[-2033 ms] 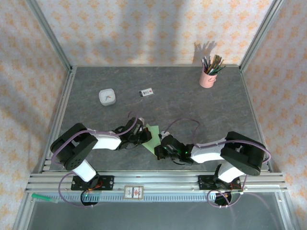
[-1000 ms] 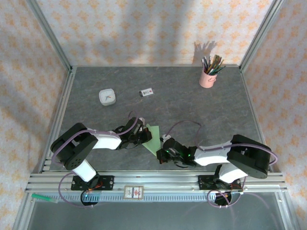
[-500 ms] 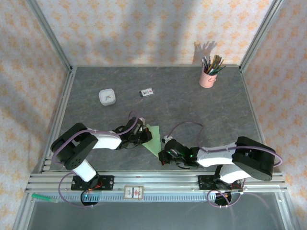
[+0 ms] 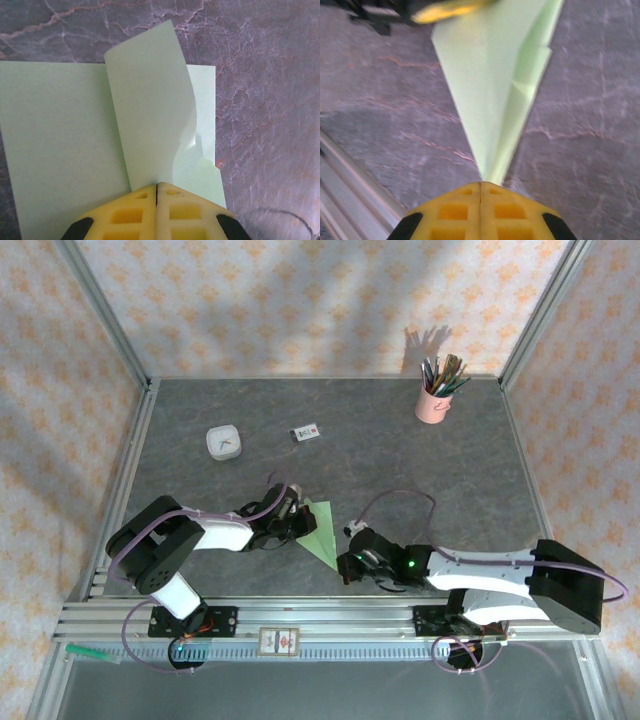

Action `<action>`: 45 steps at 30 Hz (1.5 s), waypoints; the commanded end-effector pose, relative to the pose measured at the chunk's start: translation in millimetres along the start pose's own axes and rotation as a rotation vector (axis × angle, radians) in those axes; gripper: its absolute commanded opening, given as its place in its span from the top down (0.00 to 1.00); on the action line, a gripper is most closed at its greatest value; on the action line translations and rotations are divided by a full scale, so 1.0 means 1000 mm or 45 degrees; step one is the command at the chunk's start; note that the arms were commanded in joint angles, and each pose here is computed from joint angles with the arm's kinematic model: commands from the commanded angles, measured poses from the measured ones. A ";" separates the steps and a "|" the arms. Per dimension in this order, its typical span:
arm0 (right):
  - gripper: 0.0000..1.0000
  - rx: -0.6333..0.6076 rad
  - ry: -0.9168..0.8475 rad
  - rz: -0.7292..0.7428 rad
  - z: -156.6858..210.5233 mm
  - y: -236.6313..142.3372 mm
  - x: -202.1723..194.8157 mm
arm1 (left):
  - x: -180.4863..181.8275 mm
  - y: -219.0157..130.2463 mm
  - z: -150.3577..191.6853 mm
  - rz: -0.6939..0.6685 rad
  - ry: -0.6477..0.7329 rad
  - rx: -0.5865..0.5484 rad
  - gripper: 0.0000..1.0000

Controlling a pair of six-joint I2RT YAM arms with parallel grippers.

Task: Fold a paper plane with a square sheet of paper (pick it up from the middle)
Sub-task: Perform the fourth fold on the wing at the bottom-center of the table.

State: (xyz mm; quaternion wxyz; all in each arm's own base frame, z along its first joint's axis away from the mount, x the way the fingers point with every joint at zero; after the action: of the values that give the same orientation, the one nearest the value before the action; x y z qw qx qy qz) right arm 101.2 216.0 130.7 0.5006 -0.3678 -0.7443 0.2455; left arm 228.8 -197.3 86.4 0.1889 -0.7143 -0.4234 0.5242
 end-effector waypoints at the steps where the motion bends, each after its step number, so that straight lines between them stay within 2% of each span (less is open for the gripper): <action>1: 1.00 -0.063 -0.063 -0.022 -0.013 0.000 0.018 | 0.032 0.004 0.015 -0.243 -0.024 0.077 1.00; 8: 1.00 0.008 -0.119 0.038 -0.020 0.037 0.026 | 0.031 0.005 0.014 -0.235 -0.023 0.079 1.00; 13: 1.00 0.073 -0.113 0.115 -0.020 0.050 0.009 | 0.031 0.005 0.014 -0.234 -0.020 0.083 1.00; 24: 1.00 0.132 -0.046 0.159 -0.004 0.046 -0.020 | 0.030 0.006 0.014 -0.237 -0.013 0.087 1.00; 42: 1.00 0.246 0.059 0.071 0.032 0.030 -0.036 | 0.033 0.008 0.014 -0.257 -0.013 0.087 1.00; 45: 1.00 0.203 0.038 0.046 0.027 0.021 -0.032 | 0.033 0.008 0.014 -0.256 -0.011 0.085 1.00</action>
State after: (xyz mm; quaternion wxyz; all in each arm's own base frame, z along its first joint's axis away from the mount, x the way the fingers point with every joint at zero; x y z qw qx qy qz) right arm 102.9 218.1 93.6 0.5271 -0.3449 -0.7292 0.2675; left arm 231.0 -199.1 86.6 0.1909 -0.7145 -0.4230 0.5236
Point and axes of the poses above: each hand's point on the last joint's axis, 136 mm out from that joint toward the fingers, its own y axis out along the fingers, its own x axis along the line the jaws close on, z = x × y, the point moved 10 cm from there along -y, back along the fingers, and after that the axes turned 11 degrees about y, right-handed, at the moved point
